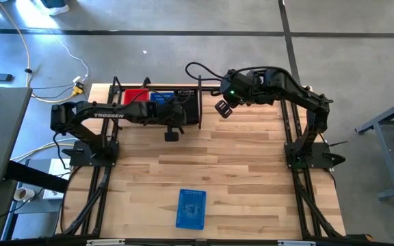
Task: Stack baskets on shelf by color
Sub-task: Stack the black bin on the other black bin, then stack the blue bin on the other blue bin
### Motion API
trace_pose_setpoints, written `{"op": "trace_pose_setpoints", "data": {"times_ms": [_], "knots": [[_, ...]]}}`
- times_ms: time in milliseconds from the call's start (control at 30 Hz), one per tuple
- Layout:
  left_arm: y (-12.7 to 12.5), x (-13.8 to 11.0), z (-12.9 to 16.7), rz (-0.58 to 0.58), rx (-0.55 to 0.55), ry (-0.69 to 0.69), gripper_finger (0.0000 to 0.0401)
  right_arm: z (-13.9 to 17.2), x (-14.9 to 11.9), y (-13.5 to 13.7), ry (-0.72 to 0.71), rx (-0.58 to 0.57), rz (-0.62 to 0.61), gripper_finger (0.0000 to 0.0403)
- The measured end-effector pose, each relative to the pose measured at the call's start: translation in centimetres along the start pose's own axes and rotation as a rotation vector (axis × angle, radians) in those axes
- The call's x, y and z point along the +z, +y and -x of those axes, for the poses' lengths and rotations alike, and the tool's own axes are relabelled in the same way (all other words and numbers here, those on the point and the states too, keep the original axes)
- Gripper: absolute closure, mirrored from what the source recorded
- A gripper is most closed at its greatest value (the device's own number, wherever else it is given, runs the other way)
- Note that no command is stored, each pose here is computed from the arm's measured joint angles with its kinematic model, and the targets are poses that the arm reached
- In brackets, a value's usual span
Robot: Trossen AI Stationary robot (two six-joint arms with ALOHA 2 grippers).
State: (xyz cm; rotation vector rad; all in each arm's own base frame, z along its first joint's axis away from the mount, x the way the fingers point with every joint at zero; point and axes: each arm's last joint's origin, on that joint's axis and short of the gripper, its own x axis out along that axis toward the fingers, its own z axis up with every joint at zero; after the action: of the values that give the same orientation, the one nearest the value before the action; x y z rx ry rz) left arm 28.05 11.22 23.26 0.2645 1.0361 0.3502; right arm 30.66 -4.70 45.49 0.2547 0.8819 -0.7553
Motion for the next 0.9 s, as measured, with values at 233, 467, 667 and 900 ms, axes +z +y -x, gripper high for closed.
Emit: {"op": "trace_pose_setpoints", "data": {"times_ms": [233, 467, 667, 900], "knots": [[0.1, -0.1, 0.0, 0.03, -0.005, 0.008, 0.0399, 0.0, 0.0, 0.0, 0.0, 0.0, 0.0, 0.0327], [0.2, -0.1, 0.0, 0.026, 0.015, 0.004, 0.0356, 0.0, 0.0, 0.0, 0.001, 0.001, 0.0, 0.0327], [0.2, -0.1, 0.0, 0.017, -0.003, -0.002, 0.0312, 0.0, 0.0, 0.0, 0.001, 0.001, 0.001, 0.0327], [0.9, 1.1, 1.3, 0.056, -0.005, 0.009, 0.028, 0.0, 0.0, 0.0, 0.004, 0.008, -0.001, 0.0327]]}}
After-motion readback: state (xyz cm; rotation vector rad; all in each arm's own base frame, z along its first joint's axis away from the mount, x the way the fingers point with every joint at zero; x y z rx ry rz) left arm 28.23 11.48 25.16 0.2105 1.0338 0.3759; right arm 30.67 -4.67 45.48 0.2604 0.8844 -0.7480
